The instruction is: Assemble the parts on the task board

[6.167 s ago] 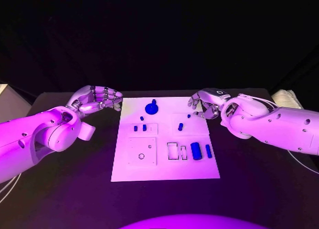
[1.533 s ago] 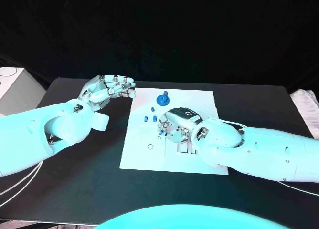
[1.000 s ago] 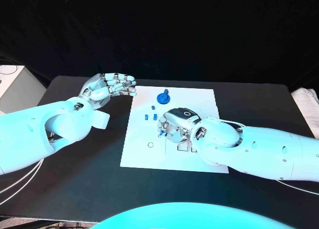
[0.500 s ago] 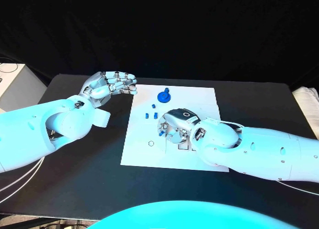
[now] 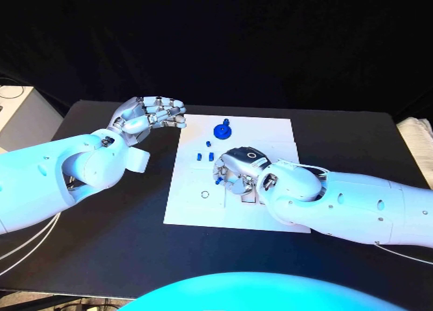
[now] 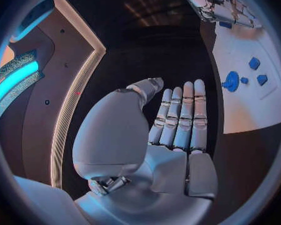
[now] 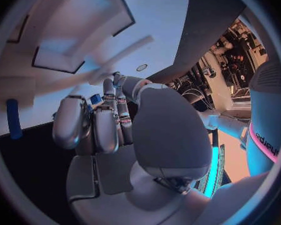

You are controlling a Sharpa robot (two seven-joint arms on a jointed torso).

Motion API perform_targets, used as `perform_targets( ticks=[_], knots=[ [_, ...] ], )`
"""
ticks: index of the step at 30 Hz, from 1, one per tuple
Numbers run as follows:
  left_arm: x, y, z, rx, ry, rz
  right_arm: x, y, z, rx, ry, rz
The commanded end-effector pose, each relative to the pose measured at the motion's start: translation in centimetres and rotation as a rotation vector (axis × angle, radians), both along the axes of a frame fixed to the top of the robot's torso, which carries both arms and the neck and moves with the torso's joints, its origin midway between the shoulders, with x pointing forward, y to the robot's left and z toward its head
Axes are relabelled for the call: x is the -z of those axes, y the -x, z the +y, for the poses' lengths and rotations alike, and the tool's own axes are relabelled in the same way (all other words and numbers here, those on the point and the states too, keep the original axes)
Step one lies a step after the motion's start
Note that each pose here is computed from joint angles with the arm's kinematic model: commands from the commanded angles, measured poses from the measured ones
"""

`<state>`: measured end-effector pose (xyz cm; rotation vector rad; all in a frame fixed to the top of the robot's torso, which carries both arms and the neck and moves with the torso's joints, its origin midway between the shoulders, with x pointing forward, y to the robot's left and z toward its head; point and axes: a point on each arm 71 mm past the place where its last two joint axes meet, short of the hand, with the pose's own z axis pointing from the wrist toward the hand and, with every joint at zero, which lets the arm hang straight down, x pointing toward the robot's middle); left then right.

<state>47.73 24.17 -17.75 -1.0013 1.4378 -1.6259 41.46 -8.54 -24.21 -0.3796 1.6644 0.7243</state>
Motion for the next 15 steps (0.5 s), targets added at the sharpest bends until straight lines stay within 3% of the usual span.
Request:
perform_targets(
  ticks=[1, 15],
  knots=[
    [-0.1, 0.07, -0.27, 0.02, 0.009, -0.004, 0.26, 0.03, 0.13, -0.014, 0.042, -0.018],
    [-0.12, 0.13, -0.33, 0.026, 0.011, -0.004, 0.56, 0.43, 0.93, -0.062, 0.06, -0.017]
  ],
)
